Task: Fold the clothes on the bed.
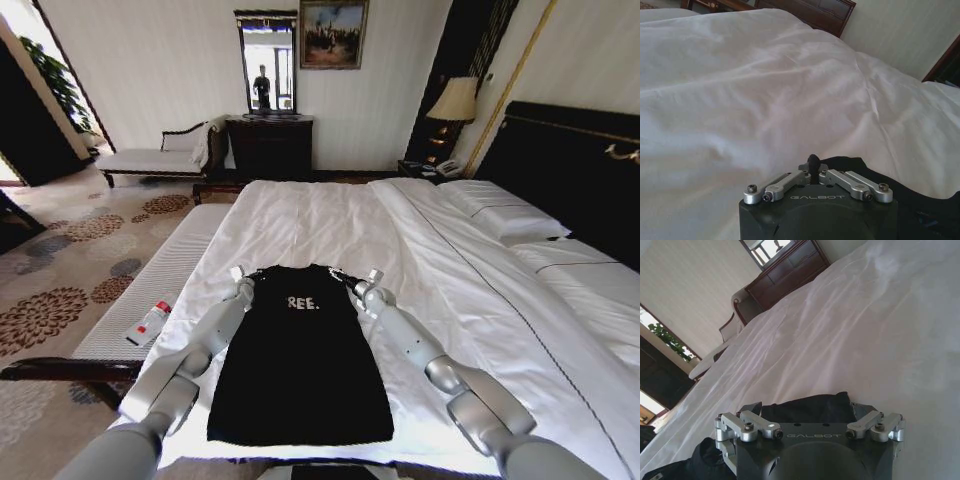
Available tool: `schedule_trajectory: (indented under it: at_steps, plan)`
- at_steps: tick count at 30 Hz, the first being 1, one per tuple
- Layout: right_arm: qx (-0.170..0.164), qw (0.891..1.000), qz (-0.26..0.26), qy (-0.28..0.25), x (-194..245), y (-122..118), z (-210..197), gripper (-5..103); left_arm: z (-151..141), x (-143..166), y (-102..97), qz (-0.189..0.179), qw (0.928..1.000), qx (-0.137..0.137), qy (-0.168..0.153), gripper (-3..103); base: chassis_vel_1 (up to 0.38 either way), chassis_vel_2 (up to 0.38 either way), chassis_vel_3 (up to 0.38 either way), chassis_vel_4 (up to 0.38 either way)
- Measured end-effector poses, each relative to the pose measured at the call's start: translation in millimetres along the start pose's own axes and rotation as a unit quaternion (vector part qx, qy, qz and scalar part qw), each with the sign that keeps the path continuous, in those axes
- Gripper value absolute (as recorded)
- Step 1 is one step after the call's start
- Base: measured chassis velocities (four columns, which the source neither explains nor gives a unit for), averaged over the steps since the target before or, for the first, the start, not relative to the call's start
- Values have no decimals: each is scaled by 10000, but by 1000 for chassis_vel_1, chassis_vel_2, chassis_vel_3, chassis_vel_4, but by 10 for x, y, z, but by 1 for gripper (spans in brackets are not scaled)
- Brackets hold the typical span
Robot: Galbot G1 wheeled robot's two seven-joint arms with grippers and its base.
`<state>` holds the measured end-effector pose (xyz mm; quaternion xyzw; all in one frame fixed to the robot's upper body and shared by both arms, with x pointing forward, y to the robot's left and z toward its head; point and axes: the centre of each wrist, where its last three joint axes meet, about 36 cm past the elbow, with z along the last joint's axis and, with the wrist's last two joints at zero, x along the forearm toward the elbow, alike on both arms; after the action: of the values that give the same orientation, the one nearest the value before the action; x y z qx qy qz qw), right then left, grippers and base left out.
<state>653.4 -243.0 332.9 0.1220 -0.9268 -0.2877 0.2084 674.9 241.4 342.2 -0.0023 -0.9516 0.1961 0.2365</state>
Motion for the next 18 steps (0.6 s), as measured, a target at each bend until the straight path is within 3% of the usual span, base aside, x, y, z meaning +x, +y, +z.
schedule_trajectory:
  at_steps: [7, 15, 18]
  plan:
    - [224, 9990, 359, -111, -69, -178, -36, 100, 27, -24, -71, 83, 10000, 8, 34, 2, 0, 0, 0, 0]
    - [485, 9981, 343, 141, -95, -227, 89, 103, 1, -17, -24, 76, 10000, 4, 18, 2, 0, 0, 0, 0]
    - [503, 9980, 354, 175, -150, -224, 80, 90, -8, -16, -12, 69, 10000, 5, 14, 2, 0, 0, 0, 0]
